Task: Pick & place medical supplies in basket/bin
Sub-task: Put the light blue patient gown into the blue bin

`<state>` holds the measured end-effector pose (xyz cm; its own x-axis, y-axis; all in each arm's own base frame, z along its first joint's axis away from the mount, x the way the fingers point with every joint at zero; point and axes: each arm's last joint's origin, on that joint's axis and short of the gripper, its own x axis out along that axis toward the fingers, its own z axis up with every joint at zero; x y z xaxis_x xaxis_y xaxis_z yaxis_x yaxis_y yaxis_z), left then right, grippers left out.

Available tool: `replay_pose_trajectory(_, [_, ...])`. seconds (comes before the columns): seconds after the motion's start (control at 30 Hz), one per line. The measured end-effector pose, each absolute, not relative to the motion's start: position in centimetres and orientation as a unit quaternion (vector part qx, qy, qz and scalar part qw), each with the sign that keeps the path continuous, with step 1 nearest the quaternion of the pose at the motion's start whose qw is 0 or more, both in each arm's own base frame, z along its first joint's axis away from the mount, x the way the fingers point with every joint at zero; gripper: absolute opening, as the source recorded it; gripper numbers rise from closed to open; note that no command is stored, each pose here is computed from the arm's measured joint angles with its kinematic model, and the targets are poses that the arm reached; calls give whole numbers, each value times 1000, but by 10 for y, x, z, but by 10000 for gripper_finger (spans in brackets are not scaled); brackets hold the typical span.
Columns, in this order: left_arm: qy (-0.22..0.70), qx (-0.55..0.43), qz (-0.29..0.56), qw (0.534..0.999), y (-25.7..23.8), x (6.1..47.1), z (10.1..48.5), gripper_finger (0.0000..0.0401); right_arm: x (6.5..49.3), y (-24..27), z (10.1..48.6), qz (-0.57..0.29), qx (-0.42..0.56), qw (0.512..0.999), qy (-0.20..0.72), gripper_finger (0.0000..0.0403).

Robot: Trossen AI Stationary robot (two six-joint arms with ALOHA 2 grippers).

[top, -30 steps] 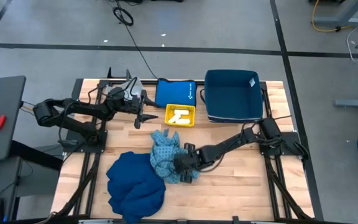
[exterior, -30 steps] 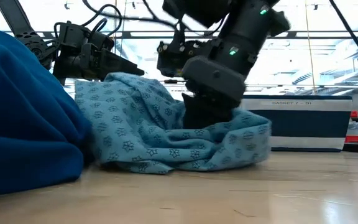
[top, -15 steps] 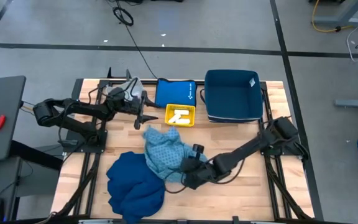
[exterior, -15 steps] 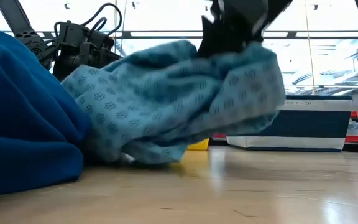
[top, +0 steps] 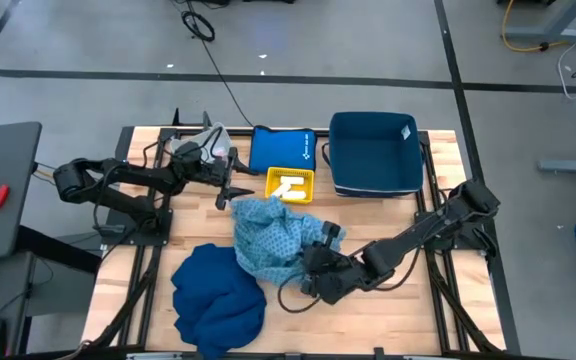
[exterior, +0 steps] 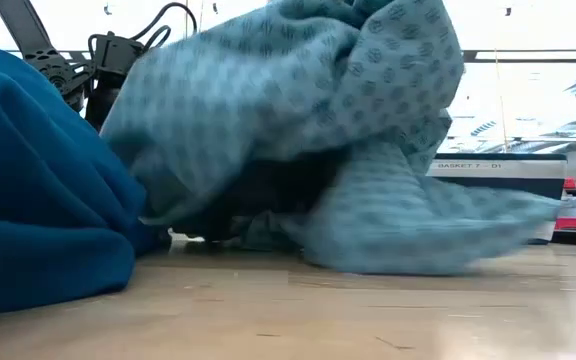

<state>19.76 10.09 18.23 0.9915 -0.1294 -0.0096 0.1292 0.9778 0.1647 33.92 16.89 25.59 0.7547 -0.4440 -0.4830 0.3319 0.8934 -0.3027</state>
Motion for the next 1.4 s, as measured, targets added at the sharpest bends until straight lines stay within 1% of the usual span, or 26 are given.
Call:
replay_pose_trajectory(0.07, [-1, 83, -65, 994, 101, 198, 182, 259, 342, 165, 255, -178, -69, 935, 300, 11])
replay_pose_trajectory(0.23, [-1, 83, -68, 994, 101, 198, 182, 259, 350, 151, 247, -156, -45, 927, 338, 13])
replay_pose_trajectory(0.3, [-1, 82, -72, 994, 100, 198, 182, 259, 353, 146, 242, -147, -48, 922, 354, 30])
replay_pose_trajectory(0.4, [-2, 80, -80, 994, 100, 198, 182, 259, 355, 139, 240, -138, -65, 919, 365, 79])
replay_pose_trajectory(0.57, [-2, 80, -86, 993, 98, 199, 182, 259, 361, 127, 240, -122, -83, 915, 374, 187])
replay_pose_trajectory(0.7, [-2, 80, -86, 993, 98, 199, 182, 259, 367, 113, 239, -73, -51, 914, 396, 272])
replay_pose_trajectory(0.8, [-2, 80, -86, 993, 98, 199, 182, 259, 372, 98, 238, -52, -30, 911, 408, 320])
replay_pose_trajectory(0.87, [-2, 80, -86, 993, 98, 199, 182, 259, 374, 88, 237, -47, -32, 908, 414, 340])
replay_pose_trajectory(0.97, [-2, 78, -86, 993, 98, 199, 182, 259, 381, 72, 227, -34, -30, 900, 434, 354])
replay_pose_trajectory(1.03, [-2, 78, -86, 993, 98, 199, 182, 259, 388, 60, 212, -22, -20, 891, 453, 356])
replay_pose_trajectory(1.2, [-2, 75, -90, 993, 97, 199, 182, 259, 403, 42, 166, 6, -5, 862, 507, 357])
replay_pose_trajectory(1.4, [-2, 72, -97, 993, 97, 199, 182, 259, 413, 43, 111, 25, 0, 835, 549, 357])
